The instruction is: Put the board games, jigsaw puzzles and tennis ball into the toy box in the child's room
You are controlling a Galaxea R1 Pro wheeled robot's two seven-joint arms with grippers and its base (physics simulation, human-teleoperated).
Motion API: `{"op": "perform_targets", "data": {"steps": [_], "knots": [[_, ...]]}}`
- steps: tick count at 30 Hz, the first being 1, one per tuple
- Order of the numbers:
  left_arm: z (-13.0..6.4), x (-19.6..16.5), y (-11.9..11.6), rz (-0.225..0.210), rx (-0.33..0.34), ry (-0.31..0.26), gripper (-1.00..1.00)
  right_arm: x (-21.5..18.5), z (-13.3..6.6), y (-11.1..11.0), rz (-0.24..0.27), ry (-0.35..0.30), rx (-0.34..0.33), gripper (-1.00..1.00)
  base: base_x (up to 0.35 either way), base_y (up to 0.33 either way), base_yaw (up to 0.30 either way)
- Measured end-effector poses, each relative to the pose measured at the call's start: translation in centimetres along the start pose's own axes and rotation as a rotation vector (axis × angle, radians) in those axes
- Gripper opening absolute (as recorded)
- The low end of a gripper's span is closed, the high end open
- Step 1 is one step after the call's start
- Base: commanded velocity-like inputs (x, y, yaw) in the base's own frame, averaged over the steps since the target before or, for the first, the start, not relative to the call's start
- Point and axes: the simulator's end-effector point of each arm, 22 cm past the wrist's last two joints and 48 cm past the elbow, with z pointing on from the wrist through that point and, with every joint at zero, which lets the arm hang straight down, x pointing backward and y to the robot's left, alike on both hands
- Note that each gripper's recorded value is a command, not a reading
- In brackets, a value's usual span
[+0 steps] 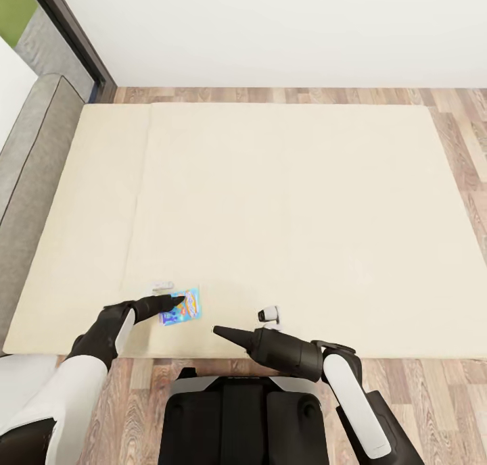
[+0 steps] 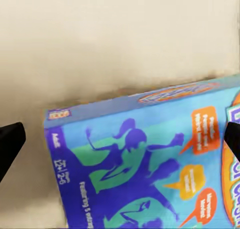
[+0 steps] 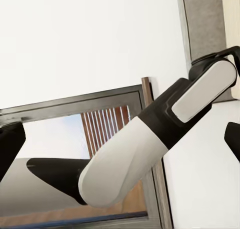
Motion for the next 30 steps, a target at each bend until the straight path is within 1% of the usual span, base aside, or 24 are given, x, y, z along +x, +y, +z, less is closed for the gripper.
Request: {"op": "perform_targets", "data": {"steps": [7, 10, 11, 12, 13, 14, 15, 17, 19, 20, 21, 22, 24, 30], "knots": [[0.05, -0.09, -0.21, -0.007, 0.007, -0.004, 1.00, -0.01, 0.01, -0.03, 0.000, 0.000, 0.000, 1.00, 0.000, -0.074, 0.000], [0.09, 0.06, -0.29, -0.011, 0.010, -0.001, 1.00, 0.00, 0.01, -0.02, 0.000, 0.000, 0.000, 1.00, 0.000, -0.174, 0.000], [0.07, 0.03, -0.11, -0.004, 0.005, 0.000, 1.00, -0.02, 0.02, -0.04, 0.000, 0.000, 0.000, 1.00, 0.000, -0.203, 0.000], [0.14, 0.21, -0.41, -0.018, 0.016, 0.003, 1.00, -0.01, 0.01, -0.03, 0.000, 0.000, 0.000, 1.00, 0.000, -0.192, 0.000], [0.06, 0.17, -0.01, -0.004, 0.001, 0.004, 1.00, 0.00, 0.02, -0.01, 0.000, 0.001, 0.000, 1.00, 0.000, -0.180, 0.000], [0.06, 0.24, -0.13, -0.015, 0.011, 0.006, 1.00, -0.01, 0.01, -0.02, 0.000, 0.000, 0.000, 1.00, 0.000, -0.156, 0.000], [0.03, 0.19, 0.07, -0.002, -0.001, 0.004, 1.00, 0.01, 0.01, 0.00, 0.000, 0.001, 0.000, 1.00, 0.000, -0.139, 0.000], [-0.03, 0.11, 0.32, -0.003, -0.002, 0.003, 1.00, 0.00, 0.01, -0.02, 0.000, 0.000, 0.000, 1.00, 0.000, -0.131, 0.000], [0.10, 0.23, -0.17, -0.010, 0.008, 0.003, 1.00, 0.00, 0.01, -0.02, 0.000, 0.000, 0.000, 1.00, 0.000, -0.140, 0.000], [0.10, 0.18, -0.09, -0.005, 0.004, 0.003, 1.00, -0.01, 0.02, -0.04, 0.000, 0.000, 0.000, 1.00, 0.000, -0.148, 0.000], [0.14, 0.30, -0.23, -0.011, 0.009, 0.004, 1.00, 0.00, 0.01, -0.02, 0.000, 0.001, 0.000, 1.00, 0.000, -0.150, 0.000], [0.08, 0.28, 0.01, -0.004, 0.001, 0.006, 1.00, 0.00, 0.02, -0.02, 0.000, 0.001, 0.000, 1.00, 0.000, -0.130, 0.000], [-0.01, 0.23, 0.34, -0.003, -0.002, 0.005, 1.00, 0.00, 0.01, -0.02, 0.000, 0.000, 0.000, 1.00, 0.000, -0.067, 0.000], [0.12, 0.20, -0.22, -0.012, 0.009, 0.002, 1.00, -0.01, 0.01, 0.00, 0.000, 0.000, -0.001, 1.00, 0.000, -0.012, 0.000]]}}
